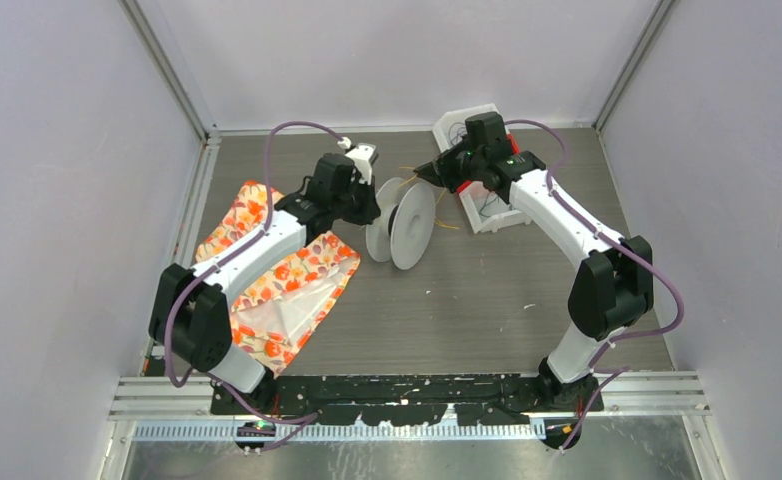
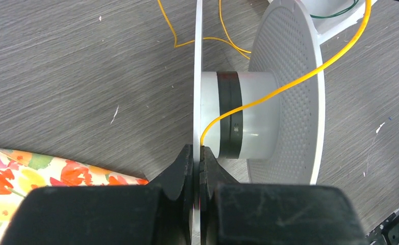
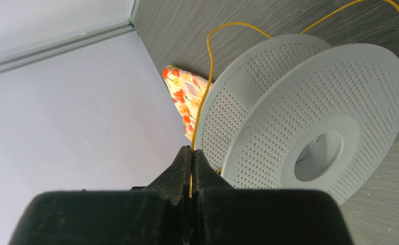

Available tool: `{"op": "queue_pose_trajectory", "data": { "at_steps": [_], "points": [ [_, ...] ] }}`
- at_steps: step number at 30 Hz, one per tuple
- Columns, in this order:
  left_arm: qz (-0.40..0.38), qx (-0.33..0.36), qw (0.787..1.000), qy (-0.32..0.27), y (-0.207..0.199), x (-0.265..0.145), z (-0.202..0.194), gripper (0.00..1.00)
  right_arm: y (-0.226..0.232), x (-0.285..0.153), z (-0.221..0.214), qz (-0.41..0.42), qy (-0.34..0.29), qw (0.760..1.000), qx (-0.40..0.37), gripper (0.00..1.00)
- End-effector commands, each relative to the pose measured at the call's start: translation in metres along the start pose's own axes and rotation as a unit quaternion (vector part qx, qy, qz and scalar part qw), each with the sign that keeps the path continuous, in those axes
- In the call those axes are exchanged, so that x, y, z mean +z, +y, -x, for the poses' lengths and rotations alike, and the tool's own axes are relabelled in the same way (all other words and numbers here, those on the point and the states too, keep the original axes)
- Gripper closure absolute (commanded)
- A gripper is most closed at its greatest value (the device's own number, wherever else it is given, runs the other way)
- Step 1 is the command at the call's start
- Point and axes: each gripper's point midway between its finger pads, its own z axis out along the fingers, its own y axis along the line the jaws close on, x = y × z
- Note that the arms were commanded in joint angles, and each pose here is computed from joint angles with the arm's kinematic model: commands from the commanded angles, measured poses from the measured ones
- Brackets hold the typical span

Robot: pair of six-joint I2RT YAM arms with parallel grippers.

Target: Wrap the cables

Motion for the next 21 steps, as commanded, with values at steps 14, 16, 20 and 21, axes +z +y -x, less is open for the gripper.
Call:
{"op": "queue_pose_trajectory", "data": {
  "at_steps": [14,16,20,21],
  "points": [
    [-0.011,-0.006,1.0,-0.006,-0.0086,0.0055,0.0122,0.75,0.0334,-0.0221,-0.0076,0.064,0.016,0.998,0.002,1.0],
    [-0.011,-0.005,1.0,-0.007,-0.0092,0.0057,0.0126,0.75,0.0323,-0.0214,-0.0075,0.064,0.018,0.998,0.004,1.0],
    [-0.015,-0.007,1.0,-0.006,-0.0111,0.0062,0.0131,0.71,0.0317,-0.0202,-0.0088,0.064,0.02,0.998,0.005,1.0],
    [-0.017,-0.007,1.0,-0.005,-0.0119,0.006,0.0126,0.71,0.0314,-0.0196,-0.0087,0.064,0.021,0.998,0.005,0.99]
  ]
}}
